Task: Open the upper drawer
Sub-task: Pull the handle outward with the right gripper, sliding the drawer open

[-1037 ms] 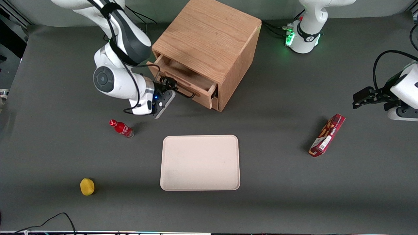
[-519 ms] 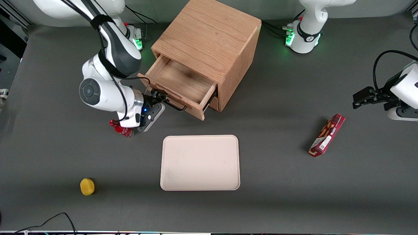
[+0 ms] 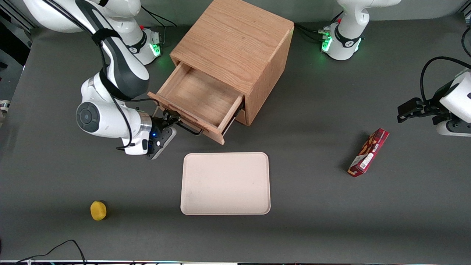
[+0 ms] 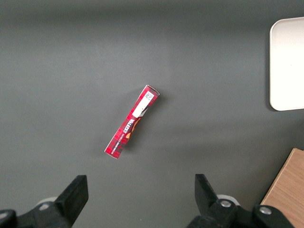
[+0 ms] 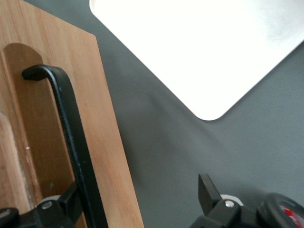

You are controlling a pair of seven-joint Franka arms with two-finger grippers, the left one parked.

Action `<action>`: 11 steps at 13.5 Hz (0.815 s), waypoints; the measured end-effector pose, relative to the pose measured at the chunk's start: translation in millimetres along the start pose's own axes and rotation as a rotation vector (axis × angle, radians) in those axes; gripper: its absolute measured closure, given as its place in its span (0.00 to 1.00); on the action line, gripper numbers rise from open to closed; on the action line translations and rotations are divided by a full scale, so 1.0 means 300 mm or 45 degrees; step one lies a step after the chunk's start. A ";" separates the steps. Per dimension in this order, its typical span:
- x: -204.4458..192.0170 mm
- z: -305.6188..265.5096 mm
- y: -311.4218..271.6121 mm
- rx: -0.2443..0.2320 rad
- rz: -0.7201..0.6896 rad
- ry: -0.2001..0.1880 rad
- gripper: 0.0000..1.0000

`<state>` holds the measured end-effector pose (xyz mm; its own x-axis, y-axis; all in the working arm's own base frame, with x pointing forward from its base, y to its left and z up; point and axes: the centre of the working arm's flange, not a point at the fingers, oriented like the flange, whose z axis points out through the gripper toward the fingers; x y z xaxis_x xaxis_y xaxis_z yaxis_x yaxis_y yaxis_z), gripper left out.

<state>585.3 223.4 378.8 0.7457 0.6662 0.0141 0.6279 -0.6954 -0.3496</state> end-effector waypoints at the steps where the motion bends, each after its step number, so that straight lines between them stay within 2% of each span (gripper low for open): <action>1: 0.003 -0.008 0.017 -0.004 0.002 0.002 0.00; 11: 0.041 -0.079 0.176 -0.060 0.015 0.018 0.00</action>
<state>632.9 188.6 382.7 0.7558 0.6544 0.0236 0.6288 -0.7153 -0.3051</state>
